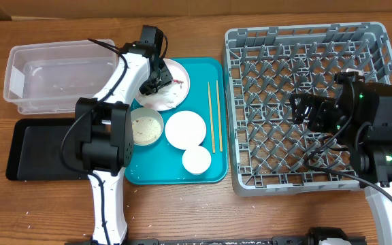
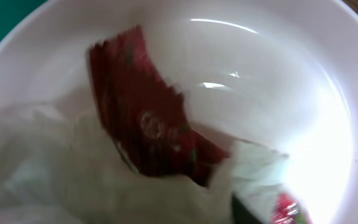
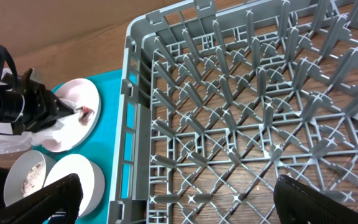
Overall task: Sort waste into correct bins and load items into the dishwasher
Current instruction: 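Reach the left gripper to the plate and grasp the tissue and wrapper, then carry the tissue and wrapper left and drop them into the clear bin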
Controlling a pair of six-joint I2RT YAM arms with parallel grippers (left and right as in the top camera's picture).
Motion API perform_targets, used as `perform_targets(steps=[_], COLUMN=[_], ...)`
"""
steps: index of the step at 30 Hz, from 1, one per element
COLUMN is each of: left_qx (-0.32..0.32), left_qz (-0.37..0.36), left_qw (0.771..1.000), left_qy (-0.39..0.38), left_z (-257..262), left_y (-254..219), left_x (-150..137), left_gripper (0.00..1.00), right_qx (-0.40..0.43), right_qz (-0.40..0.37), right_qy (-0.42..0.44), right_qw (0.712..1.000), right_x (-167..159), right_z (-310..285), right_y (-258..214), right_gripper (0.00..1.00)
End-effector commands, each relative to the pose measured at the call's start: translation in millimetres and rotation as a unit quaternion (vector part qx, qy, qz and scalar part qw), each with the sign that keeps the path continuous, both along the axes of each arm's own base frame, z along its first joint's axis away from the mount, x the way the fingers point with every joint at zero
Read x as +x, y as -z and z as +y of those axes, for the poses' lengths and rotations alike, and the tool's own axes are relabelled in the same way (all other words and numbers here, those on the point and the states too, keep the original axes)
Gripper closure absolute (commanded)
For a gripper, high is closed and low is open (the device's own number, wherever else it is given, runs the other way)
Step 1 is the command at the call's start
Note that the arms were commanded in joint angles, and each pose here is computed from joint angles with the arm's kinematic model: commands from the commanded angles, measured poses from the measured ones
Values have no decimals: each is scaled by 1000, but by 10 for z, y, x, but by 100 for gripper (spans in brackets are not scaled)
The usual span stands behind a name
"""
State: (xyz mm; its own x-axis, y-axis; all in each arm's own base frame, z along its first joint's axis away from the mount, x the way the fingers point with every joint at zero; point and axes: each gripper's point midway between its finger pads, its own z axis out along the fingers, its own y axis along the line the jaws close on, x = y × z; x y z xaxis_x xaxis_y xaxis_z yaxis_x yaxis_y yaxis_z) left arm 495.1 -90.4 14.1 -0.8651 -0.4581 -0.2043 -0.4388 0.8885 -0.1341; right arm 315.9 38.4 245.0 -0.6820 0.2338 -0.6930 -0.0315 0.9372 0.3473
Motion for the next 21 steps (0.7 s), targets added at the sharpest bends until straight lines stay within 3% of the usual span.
perform_targets(steps=[1, 2, 7, 12, 16, 21], left_qx=[-3, -4, -46, -76, -64, -32], left_qz=[13, 13, -16, -87, -146, -140], left_qw=[1000, 1000, 996, 988, 982, 989], left_qy=[20, 20, 70, 101, 104, 44], left_z=[-46, -45, -236, -272, 46, 715], left_y=[169, 168, -163, -1091, -1881, -2071], left_x=[-4, -3, 157, 473, 555, 469], left_gripper=[91, 96, 96, 96, 96, 96], right_qx=[0, 0, 0, 0, 0, 0], right_qz=[-19, -19, -16, -15, -16, -16], right_qy=[-5, -5, -5, -5, -5, -5], right_qw=[1000, 1000, 1000, 1000, 1000, 1000], right_x=[24, 23, 13, 12, 13, 13], right_z=[21, 21, 21, 21, 21, 21], right_y=[-146, -146, -132, -131, -133, -133], right_gripper=[0, 0, 0, 0, 0, 0])
